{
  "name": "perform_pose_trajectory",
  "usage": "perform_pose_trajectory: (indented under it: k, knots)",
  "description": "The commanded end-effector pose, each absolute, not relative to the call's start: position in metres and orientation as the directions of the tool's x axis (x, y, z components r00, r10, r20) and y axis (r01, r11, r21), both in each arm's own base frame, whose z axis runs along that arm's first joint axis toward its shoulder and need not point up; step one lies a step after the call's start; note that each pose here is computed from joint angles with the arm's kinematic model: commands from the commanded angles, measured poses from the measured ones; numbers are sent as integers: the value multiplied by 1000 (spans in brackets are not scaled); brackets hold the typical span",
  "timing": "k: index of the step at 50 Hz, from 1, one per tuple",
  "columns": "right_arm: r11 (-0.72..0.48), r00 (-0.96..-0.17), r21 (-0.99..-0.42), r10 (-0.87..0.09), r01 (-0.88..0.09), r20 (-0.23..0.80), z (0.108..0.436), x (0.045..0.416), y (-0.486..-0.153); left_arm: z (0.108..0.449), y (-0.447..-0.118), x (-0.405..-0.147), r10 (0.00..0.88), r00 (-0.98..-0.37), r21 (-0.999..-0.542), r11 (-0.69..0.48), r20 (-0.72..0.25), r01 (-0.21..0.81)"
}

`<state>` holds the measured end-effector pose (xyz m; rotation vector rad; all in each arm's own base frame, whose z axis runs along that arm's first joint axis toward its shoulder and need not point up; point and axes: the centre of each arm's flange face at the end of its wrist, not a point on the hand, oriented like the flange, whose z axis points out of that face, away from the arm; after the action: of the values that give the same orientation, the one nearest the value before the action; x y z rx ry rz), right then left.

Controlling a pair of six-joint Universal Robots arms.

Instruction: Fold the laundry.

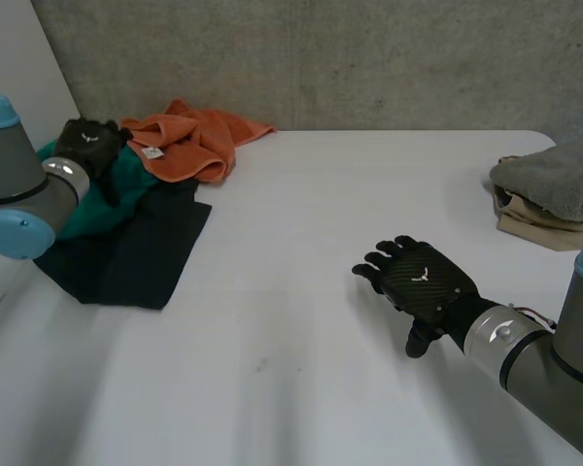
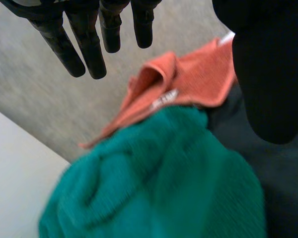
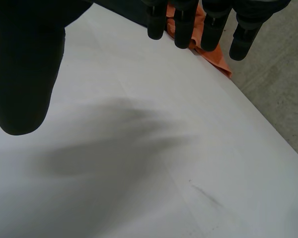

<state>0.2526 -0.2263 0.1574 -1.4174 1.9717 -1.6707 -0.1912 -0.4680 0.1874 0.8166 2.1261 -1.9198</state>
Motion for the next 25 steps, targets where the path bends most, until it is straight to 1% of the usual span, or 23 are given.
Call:
perform_pose_trajectory:
  k: [1, 5, 10, 16, 17, 18, 22, 23, 25]
  knots:
    - [-90, -521, -844, -750, -529, 407, 156, 253, -225, 157, -478, -178, 289, -818, -835, 94, -497, 541]
    - [-90, -521, -842, -749, -532, 409, 154, 253, -226, 141, -489, -172, 264, -803, -820, 68, -534, 568]
    - [-82, -528, -841, -745, -534, 408, 153, 251, -228, 124, -496, -169, 255, -794, -807, 77, -551, 585]
    - [-75, -529, -837, -744, -542, 409, 150, 251, -229, 118, -508, -162, 211, -792, -799, 71, -573, 598]
    - [-75, -529, -837, -743, -543, 410, 150, 250, -229, 118, -507, -165, 211, -789, -797, 65, -577, 600]
    - [-76, -530, -836, -741, -544, 412, 150, 250, -230, 120, -508, -165, 203, -788, -795, 61, -582, 603]
    - [-72, -535, -834, -736, -547, 415, 150, 249, -231, 152, -508, -165, 92, -799, -800, 42, -594, 599]
    - [-71, -537, -833, -734, -548, 415, 150, 249, -231, 174, -503, -172, 54, -808, -809, 11, -587, 588]
    - [-72, -539, -834, -732, -547, 417, 150, 249, -232, 199, -496, -182, 36, -818, -819, -47, -574, 572]
